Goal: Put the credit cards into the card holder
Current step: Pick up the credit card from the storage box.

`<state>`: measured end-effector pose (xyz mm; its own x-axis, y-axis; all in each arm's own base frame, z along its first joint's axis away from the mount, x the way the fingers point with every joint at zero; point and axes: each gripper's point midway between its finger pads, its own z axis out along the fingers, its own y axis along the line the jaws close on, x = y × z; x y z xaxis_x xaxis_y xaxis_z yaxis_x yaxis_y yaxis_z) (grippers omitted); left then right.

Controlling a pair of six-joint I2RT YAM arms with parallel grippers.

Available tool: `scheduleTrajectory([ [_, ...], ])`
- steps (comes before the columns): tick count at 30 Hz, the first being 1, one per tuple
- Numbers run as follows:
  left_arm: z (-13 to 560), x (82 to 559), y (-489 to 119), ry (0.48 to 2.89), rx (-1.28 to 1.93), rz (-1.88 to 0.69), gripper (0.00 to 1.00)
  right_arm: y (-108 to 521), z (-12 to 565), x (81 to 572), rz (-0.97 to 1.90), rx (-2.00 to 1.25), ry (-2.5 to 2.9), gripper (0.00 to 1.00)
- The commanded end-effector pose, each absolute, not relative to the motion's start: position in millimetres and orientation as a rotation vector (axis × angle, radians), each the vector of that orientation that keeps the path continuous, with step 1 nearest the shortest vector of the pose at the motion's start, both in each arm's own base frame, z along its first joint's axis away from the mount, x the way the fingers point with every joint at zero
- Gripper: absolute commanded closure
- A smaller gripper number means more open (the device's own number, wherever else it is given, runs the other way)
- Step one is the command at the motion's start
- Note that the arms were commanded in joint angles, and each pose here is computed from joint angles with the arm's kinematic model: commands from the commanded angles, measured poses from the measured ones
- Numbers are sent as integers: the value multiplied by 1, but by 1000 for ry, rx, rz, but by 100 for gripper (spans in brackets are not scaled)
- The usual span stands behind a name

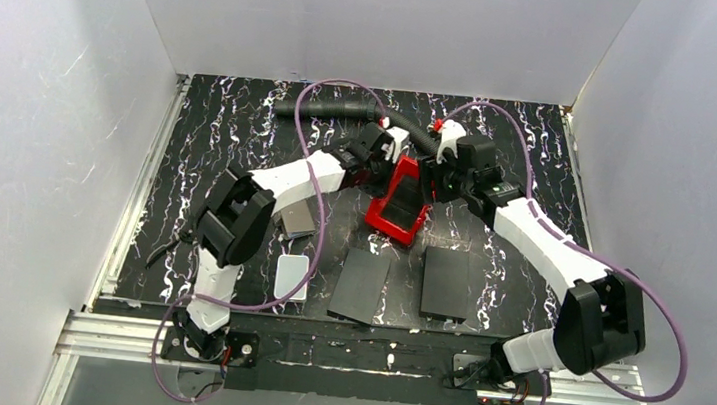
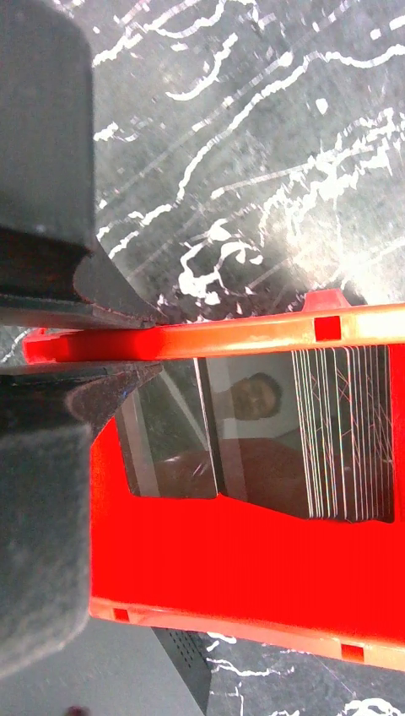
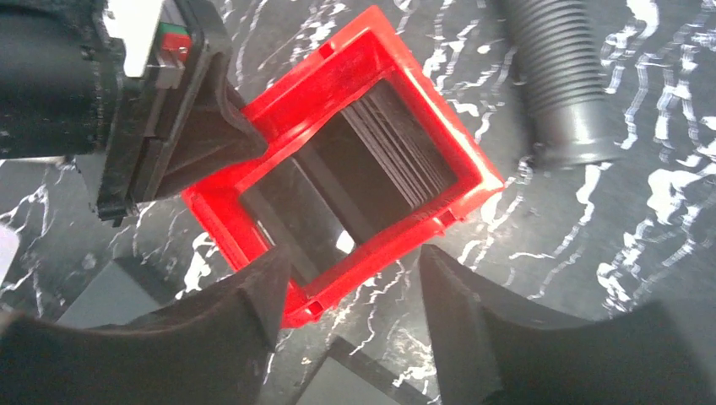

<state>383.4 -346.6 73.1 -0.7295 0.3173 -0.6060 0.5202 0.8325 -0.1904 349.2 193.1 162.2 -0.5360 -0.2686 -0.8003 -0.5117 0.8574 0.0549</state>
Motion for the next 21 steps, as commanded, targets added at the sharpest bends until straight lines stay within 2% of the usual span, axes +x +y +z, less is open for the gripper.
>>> scheduleTrajectory([
  [1,145,408,-342,2131,547,-458,100,219,173,337,538,-667,2161,38],
  [4,152,404,-340,2063,531,-489,100,226,177,333,591,-699,2141,41],
  [9,159,400,-343,1940,550,-509,100,243,173,324,674,-809,2139,52],
  [18,170,407,-349,1776,545,-513,100,267,146,313,629,-1036,2097,49],
  [21,170,407,-349,1740,547,-515,100,260,129,321,526,-1075,2155,49],
])
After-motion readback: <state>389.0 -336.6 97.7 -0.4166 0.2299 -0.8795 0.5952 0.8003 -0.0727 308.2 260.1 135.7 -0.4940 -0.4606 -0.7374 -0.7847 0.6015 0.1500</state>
